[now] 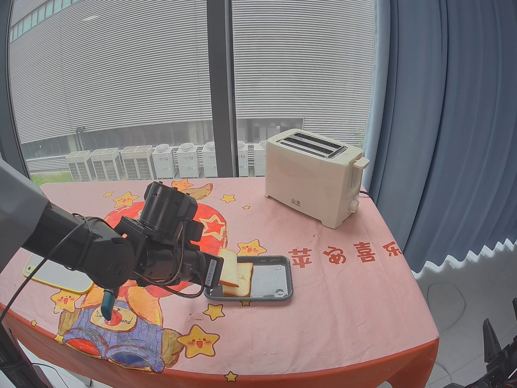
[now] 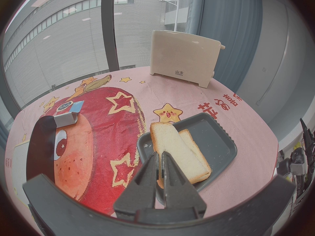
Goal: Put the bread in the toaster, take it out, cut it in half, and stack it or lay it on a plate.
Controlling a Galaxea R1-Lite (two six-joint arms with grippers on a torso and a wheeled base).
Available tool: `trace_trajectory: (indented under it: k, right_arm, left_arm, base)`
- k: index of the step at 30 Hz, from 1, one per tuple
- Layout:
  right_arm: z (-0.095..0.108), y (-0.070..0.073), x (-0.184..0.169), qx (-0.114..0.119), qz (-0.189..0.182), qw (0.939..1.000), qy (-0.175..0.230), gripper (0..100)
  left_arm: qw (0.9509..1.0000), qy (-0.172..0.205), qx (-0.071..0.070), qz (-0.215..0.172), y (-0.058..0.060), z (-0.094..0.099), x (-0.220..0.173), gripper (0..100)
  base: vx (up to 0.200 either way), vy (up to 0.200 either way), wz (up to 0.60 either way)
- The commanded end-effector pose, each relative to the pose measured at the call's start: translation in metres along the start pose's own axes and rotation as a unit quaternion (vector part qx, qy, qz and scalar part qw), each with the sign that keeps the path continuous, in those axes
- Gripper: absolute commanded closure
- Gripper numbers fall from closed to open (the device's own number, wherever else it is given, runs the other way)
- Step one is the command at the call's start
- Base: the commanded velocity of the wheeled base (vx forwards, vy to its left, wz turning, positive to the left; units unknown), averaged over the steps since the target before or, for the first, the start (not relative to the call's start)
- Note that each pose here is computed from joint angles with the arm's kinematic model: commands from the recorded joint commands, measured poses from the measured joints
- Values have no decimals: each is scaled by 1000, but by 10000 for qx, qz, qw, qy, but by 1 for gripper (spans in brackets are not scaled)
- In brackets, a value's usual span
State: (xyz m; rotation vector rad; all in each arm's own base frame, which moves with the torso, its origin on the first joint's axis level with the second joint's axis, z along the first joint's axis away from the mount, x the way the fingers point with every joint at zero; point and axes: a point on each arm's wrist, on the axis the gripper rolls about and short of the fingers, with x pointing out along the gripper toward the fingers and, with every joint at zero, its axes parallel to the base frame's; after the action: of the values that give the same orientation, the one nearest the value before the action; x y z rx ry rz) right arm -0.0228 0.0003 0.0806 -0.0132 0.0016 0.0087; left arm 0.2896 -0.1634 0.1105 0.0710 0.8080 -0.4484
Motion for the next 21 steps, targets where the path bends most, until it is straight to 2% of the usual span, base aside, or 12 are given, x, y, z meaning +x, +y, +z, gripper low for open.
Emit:
trace_trajectory:
  k: [1,5,6,21]
  right_arm:
    - [-5,0,0,-3,3,10000,22,0]
    - [-5,0,0,-3,3,10000,22,0]
    - [-5,0,0,-3,3,10000,22,0]
    - [-5,0,0,-3,3,10000,22,0]
  left_arm:
    - [10000,10,-2,2,0,-1,0,100]
    - [10000,23,-7,17,1,-1,0,100]
    - [10000,23,-2,19,0,-1,0,0]
    - [9999,-3,-22,98,4,0,0,0]
  base:
    - [0,0,0]
    - [0,0,0]
    - [0,0,0]
    - [0,0,0]
